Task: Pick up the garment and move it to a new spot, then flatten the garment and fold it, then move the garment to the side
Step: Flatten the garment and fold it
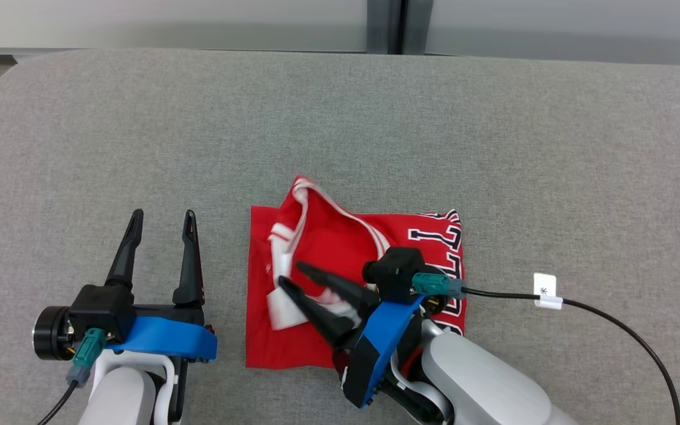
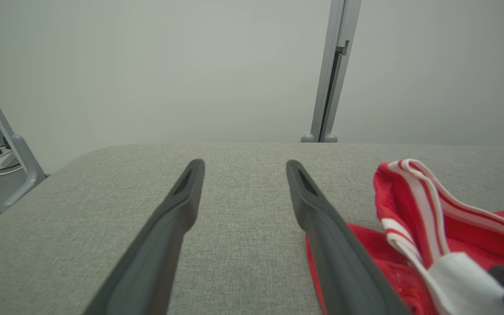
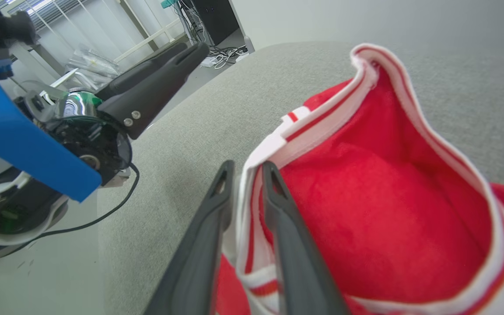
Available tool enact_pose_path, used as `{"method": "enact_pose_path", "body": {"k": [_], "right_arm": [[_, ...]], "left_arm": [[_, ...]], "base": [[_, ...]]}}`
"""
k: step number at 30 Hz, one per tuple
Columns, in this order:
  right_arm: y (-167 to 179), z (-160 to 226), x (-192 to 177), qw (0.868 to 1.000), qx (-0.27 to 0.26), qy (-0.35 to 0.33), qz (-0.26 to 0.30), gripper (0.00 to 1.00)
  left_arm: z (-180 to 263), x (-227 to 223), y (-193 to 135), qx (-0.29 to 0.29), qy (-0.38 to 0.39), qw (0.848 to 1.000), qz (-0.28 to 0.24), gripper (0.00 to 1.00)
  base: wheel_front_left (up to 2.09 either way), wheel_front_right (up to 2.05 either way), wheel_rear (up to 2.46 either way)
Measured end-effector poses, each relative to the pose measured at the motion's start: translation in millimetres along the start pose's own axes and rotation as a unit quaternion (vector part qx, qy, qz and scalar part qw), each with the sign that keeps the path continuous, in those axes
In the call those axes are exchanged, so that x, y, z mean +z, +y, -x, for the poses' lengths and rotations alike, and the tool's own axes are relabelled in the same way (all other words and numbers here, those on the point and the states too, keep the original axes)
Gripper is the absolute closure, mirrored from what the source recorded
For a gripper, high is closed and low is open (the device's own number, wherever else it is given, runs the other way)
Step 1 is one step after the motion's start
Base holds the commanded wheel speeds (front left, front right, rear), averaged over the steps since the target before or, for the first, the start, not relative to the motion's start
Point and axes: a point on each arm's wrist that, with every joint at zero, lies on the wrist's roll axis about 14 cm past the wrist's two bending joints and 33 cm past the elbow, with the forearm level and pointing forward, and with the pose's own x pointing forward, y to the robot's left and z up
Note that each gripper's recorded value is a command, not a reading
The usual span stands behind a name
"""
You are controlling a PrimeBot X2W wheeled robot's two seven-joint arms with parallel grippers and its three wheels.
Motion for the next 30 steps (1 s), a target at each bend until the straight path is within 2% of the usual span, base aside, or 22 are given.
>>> {"method": "enact_pose_path", "body": {"k": [7,10,14,20,25,30], "right_arm": [[6.0,-1.9,50.9,0.993,0.019,-0.113,0.016,0.0],[-8.7,5.3,78.5,0.986,-0.002,-0.164,0.034,0.0],[-62.6,40.3,112.3,0.97,-0.085,-0.218,0.068,0.0],[-137.4,129.1,114.8,0.936,-0.237,-0.244,0.095,0.0],[-163.2,195.0,101.2,0.906,-0.332,-0.243,0.1,0.0],[-161.8,229.4,87.4,0.891,-0.38,-0.228,0.096,0.0]], "left_arm": [[-5.7,-2.3,-4.5,-0.006,0.001,1.0,-0.003,0.0],[-8.4,-2.2,-5.2,-0.008,0.0,1.0,-0.003,0.0],[-11.3,0.0,-7.1,-0.01,-0.004,1.0,-0.007,0.0],[-12.9,-0.8,-16.8,-0.023,-0.004,1.0,-0.01,0.0],[-14.3,2.1,-24.4,-0.035,-0.009,0.999,-0.011,0.0],[-14.6,4.6,-28.7,-0.043,-0.01,0.999,-0.014,0.0]], "base": [[0.0,0.0,0.0],[0.0,0.0,0.0],[0.0,0.0,0.0],[0.0,0.0,0.0],[0.0,0.0,0.0],[0.0,0.0,0.0]]}}
